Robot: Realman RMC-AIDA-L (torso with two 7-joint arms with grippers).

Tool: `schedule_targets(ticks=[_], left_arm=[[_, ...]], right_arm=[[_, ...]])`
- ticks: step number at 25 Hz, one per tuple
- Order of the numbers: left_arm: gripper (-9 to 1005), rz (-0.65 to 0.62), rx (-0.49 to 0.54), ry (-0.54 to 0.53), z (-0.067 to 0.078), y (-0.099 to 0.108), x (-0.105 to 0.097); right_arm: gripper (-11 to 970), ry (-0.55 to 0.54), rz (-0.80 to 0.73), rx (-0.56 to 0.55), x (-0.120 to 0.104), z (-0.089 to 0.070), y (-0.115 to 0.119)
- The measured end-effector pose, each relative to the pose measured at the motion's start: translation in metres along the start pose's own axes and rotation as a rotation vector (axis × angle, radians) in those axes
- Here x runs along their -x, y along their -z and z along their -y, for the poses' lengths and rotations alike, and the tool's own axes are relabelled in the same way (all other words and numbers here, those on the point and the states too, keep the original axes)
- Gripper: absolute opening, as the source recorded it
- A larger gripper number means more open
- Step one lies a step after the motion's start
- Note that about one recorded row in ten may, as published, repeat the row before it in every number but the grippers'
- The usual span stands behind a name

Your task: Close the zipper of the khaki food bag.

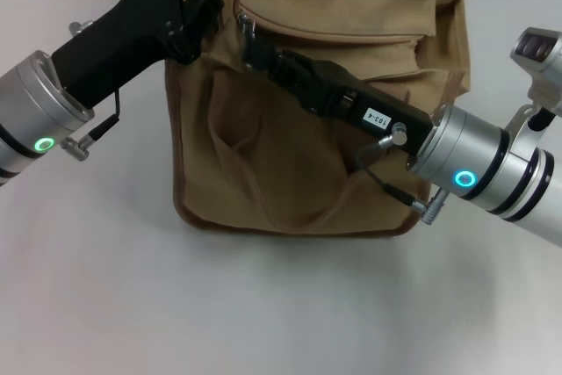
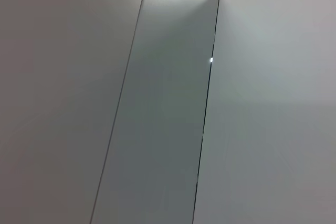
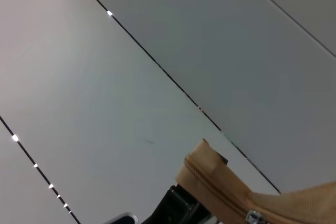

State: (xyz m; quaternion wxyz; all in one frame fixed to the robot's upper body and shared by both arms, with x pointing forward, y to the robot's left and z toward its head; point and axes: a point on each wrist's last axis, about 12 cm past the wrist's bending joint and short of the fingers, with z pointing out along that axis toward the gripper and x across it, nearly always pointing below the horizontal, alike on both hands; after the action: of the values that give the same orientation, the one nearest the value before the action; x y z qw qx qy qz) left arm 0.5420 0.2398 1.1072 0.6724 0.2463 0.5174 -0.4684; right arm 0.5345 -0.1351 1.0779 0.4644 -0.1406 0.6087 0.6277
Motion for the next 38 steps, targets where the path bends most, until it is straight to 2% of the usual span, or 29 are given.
schedule_targets(ticks=[7, 12, 30, 38], left_arm=[[19, -0.001, 0.000, 0.000, 0.000, 0.000, 0.000], [19, 0.000, 0.007, 0.002, 0.000, 0.003, -0.001], [19, 0.021, 0.081, 0.000, 0.001, 0.023, -0.001], [19, 0.040, 0.150, -0.017, -0.001, 0.038, 0.001]], right_arm=[[34, 0.020, 0.002, -0.002, -0.001, 0.000, 0.001], [-1, 0.026, 0.007, -0.009, -0.002, 0.000, 0.004], [-1, 0.034, 0.053, -0.080, -0.004, 0.006, 0.029], [-1, 0.034, 0.109, -0.128, -0.003, 0.009, 0.053]])
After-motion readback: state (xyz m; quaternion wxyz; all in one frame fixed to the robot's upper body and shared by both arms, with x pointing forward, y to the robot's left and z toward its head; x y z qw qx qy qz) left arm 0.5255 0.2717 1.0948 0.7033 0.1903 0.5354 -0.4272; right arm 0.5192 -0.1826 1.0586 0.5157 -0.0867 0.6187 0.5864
